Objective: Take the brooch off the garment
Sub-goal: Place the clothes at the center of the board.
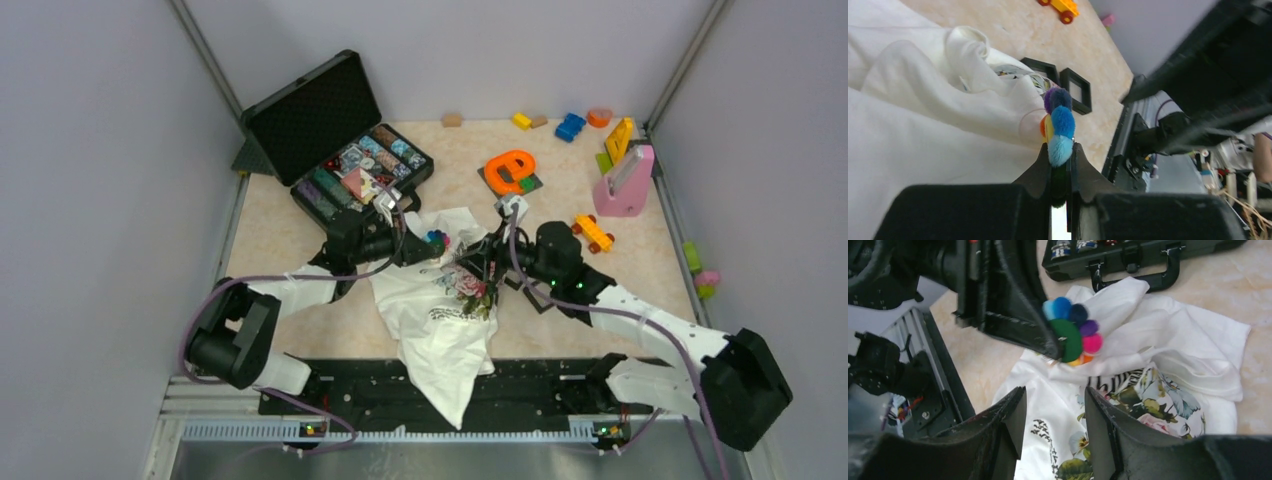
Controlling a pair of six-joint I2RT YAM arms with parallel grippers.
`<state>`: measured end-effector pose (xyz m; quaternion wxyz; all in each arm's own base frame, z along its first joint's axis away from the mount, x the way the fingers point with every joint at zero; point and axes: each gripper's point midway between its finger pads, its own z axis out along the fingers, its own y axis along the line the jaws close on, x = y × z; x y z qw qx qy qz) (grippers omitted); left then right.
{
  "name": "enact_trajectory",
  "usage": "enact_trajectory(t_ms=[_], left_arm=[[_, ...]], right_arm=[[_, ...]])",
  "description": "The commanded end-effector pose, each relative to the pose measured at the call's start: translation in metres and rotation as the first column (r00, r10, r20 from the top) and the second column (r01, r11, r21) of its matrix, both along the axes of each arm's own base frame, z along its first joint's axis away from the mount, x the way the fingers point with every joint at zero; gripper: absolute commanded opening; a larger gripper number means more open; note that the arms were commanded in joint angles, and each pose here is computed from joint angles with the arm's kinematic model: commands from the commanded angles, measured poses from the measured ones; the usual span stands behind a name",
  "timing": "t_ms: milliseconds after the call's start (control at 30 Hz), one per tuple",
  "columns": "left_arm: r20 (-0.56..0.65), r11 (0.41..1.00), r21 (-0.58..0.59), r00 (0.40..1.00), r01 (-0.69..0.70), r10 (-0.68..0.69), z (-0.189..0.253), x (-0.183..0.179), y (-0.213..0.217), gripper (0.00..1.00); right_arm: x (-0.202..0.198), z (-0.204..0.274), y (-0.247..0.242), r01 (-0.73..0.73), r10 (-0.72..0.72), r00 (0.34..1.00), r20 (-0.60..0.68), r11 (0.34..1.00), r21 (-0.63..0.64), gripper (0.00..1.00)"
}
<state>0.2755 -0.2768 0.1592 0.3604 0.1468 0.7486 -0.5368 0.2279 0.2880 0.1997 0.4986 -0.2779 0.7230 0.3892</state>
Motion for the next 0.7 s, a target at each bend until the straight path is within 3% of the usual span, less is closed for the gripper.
enact_trajectory(t_ms=[0,267,467,667], left_arm=[[0.082,0.976,-0.138,0.984,0.166,-0.156,0.03,-0.024,-0.011,0.01],[0.063,0.943,-0.159,0.956,0.292,-0.285,0.029,-0.037,-0.017,0.04],[0.104,0.936,-0.124,0.942,0.331,-0.319,0.023,-0.041,-0.017,0.05],[0.157,0.921,-0.132,0.925,0.366,-0.345,0.033,-0.051,-0.014,0.03]], right_arm=[[-0.003,-0.002,0.0,-0.091,0.123,0.98,-0.155,0.976,0.199,0.47],[0.015,-0.003,0.016,-0.178,0.213,0.97,-0.116,0.95,0.254,0.61],[0.027,0.002,0.003,-0.133,0.153,0.987,-0.052,0.953,0.273,0.51],[0.029,0.011,-0.004,-0.133,0.134,0.991,0.012,0.953,0.273,0.5]])
